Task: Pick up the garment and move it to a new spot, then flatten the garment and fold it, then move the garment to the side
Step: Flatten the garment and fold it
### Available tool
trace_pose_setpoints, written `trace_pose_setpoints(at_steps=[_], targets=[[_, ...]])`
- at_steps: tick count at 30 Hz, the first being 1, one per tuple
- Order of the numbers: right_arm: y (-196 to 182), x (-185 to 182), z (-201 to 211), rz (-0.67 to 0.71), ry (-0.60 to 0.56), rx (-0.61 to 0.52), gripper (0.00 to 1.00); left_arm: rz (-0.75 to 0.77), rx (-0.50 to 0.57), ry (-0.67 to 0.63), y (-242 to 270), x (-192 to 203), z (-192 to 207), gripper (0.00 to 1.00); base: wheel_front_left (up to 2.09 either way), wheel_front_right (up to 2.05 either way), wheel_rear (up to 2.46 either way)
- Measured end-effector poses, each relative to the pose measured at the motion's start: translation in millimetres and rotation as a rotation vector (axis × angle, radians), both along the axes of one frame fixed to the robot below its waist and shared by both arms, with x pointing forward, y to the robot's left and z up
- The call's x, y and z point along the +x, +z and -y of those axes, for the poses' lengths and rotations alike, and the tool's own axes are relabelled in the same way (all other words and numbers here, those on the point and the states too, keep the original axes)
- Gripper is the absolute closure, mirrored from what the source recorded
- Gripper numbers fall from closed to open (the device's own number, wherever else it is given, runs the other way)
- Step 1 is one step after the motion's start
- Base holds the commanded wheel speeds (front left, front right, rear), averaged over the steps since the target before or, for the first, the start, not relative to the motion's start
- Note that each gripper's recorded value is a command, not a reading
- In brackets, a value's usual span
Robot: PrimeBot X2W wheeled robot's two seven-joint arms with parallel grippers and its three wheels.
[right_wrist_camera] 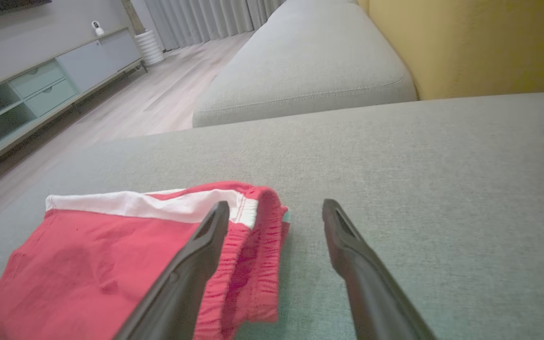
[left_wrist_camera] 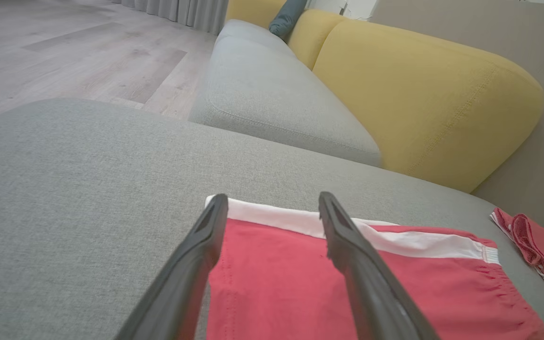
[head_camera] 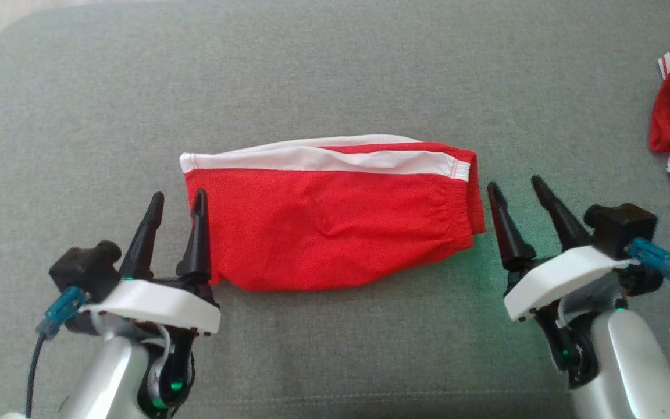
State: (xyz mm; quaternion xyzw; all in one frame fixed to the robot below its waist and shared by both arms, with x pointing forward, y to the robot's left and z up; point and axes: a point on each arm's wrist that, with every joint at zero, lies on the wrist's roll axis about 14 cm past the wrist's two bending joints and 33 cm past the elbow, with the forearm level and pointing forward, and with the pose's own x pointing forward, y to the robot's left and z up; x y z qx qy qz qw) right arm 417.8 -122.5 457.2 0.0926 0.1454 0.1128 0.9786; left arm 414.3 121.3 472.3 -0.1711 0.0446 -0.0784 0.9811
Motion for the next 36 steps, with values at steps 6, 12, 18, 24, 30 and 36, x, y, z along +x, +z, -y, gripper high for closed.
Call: trace_pose_setpoints(at_steps=[6,12,18,24,30,36], targets=[[-29,-9,-17,-0.156,0.071,-0.031,0.00,0.015,0.001,0.031,6,-9,-6,0.00,0.00,0.00,0.00],[-43,7,-22,-0.238,0.110,-0.070,0.00,0.018,0.013,0.065,6,-14,-15,0.00,0.00,0.00,0.00],[-73,5,-25,-0.386,0.131,-0.067,0.00,0.005,0.015,0.097,2,-19,-24,0.00,0.00,0.00,0.00],[-82,9,-30,-0.460,0.150,-0.040,0.00,0.000,0.021,0.114,1,-21,-30,0.00,0.00,0.00,0.00],[-81,15,-32,-0.505,0.170,-0.016,1.00,-0.001,0.023,0.123,0,-19,-32,0.00,0.00,0.00,0.00],[-75,23,6,-0.516,0.122,-0.057,1.00,0.002,0.019,0.105,-1,-14,-26,0.00,0.00,0.00,0.00]])
